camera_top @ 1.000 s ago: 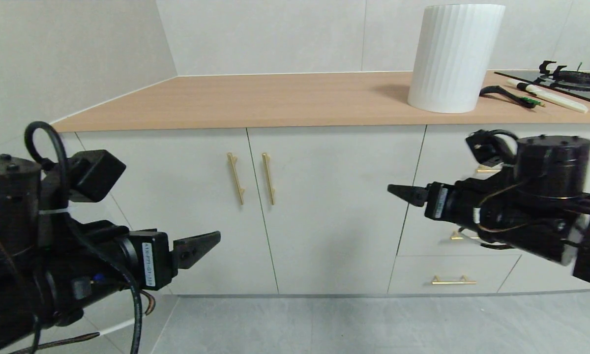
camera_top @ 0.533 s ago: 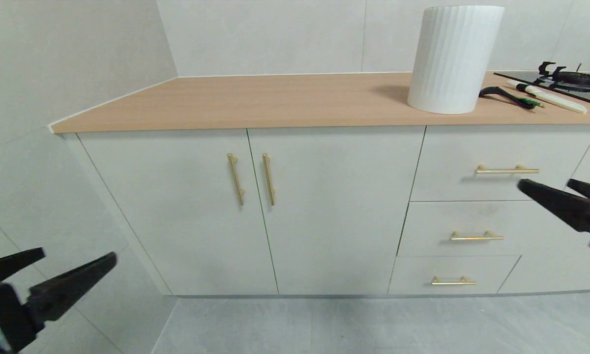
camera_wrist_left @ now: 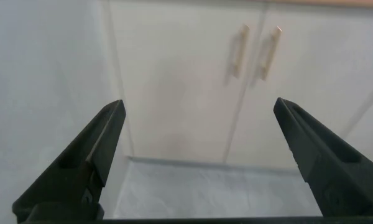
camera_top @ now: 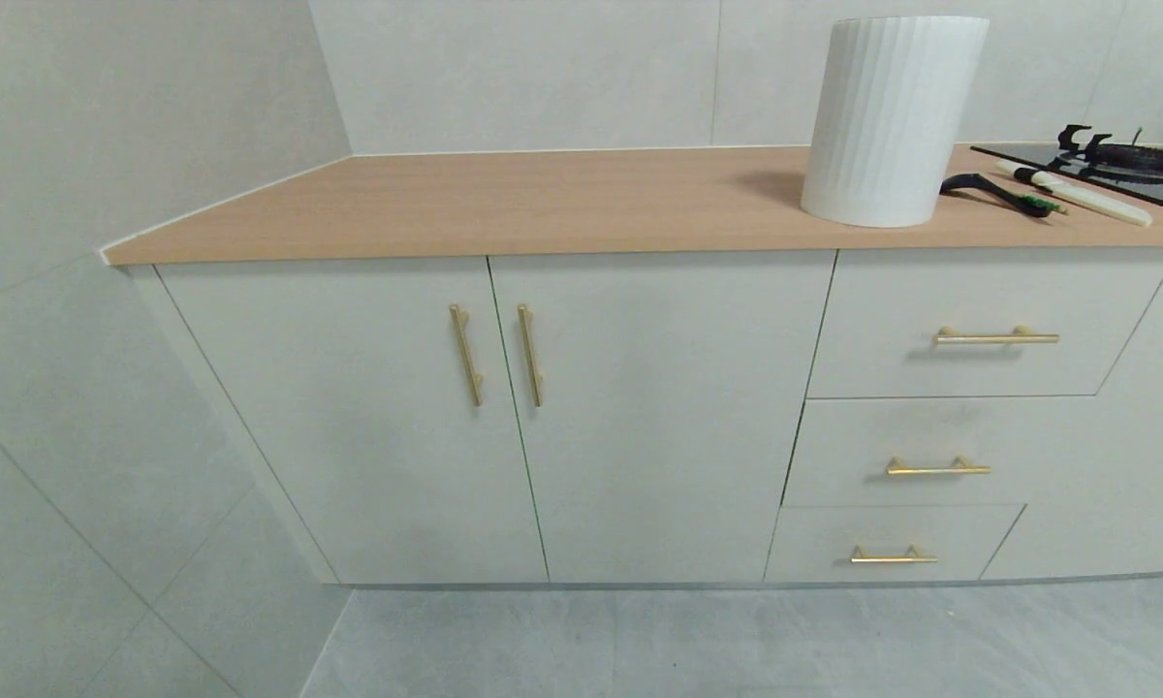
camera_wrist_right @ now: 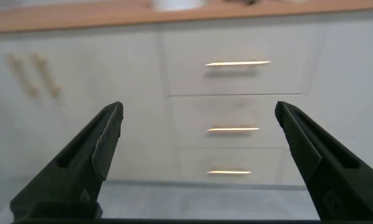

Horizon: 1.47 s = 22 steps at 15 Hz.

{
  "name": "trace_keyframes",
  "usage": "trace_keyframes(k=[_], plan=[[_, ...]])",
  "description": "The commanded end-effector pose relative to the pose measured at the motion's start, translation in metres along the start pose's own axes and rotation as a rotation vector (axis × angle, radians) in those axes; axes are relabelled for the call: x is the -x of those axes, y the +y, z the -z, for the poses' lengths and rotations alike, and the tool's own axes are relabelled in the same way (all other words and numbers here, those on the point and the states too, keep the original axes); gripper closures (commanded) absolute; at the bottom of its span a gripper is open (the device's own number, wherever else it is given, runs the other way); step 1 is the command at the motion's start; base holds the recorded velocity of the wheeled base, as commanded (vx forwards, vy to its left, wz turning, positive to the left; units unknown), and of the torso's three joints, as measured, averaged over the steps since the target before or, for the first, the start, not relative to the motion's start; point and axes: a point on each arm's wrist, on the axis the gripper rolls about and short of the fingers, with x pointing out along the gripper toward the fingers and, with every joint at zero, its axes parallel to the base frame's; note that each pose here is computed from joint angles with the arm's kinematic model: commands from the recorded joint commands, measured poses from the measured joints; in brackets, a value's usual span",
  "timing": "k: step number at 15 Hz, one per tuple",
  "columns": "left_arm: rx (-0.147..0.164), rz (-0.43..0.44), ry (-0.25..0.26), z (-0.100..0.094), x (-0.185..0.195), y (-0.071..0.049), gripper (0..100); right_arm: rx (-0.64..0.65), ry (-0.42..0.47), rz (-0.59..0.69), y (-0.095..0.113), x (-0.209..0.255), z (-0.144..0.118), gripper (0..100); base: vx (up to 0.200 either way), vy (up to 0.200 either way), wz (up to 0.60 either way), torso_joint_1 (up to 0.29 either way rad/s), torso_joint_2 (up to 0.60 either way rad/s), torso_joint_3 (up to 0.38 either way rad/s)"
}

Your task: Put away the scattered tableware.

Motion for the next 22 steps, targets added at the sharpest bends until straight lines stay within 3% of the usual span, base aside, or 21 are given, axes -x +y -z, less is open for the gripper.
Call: trace_keyframes(k=[1,2,4,5,6,8,10,12,16,17,20,22], plan=[[0.030,-0.079,-0.093,0.007,0.019,0.003,0,0.024,-0.109,0.127,0.005,0.030,0.012,0,0.000,0.000,0.00,0.000,0.00,0.000],[0.049,-0.137,-0.093,0.009,0.019,0.001,0,0.032,-0.118,0.125,0.007,0.035,0.019,0,0.000,0.000,0.00,0.000,0.00,0.000],[0.040,-0.208,-0.103,0.015,0.022,-0.002,0,0.022,-0.082,0.138,0.006,0.033,0.033,0,0.000,0.000,0.00,0.000,0.00,0.000],[0.022,-0.207,-0.117,0.024,0.027,-0.003,0,0.011,-0.066,0.164,0.005,0.031,0.037,0,0.000,0.000,0.00,0.000,0.00,0.000],[-0.020,-0.206,-0.093,0.037,0.025,-0.003,0,-0.003,-0.035,0.165,0.005,0.027,0.046,0,0.000,0.000,0.00,0.000,0.00,0.000],[-0.047,-0.221,-0.014,0.063,0.013,-0.002,0,-0.001,0.085,0.168,0.003,0.014,0.081,0,0.000,0.000,0.00,0.000,0.00,0.000],[-0.075,-0.218,0.018,0.085,0.003,-0.001,0,0.001,0.087,0.148,0.002,0.004,0.107,0,0.000,0.000,0.00,0.000,0.00,0.000],[-0.097,-0.190,0.021,0.104,-0.005,-0.001,0,0.004,0.074,0.121,0.002,0.001,0.113,0,0.000,0.000,0.00,0.000,0.00,0.000],[-0.092,-0.031,0.043,0.107,-0.006,-0.004,0,0.013,0.115,0.038,0.004,0.001,0.117,0,0.000,0.000,0.00,0.000,0.00,0.000],[-0.094,0.027,0.076,0.110,-0.006,-0.006,0,0.039,0.151,-0.005,0.005,0.002,0.120,0,0.000,0.000,0.00,0.000,0.00,0.000],[-0.108,0.043,0.082,0.111,-0.006,-0.006,0,0.042,0.147,-0.034,0.006,0.002,0.120,0,0.000,0.000,0.00,0.000,0.00,0.000],[-0.096,0.043,0.084,0.111,-0.006,-0.006,0,0.043,0.147,-0.036,0.006,0.002,0.120,0,0.000,0.000,0.00,0.000,0.00,0.000]])
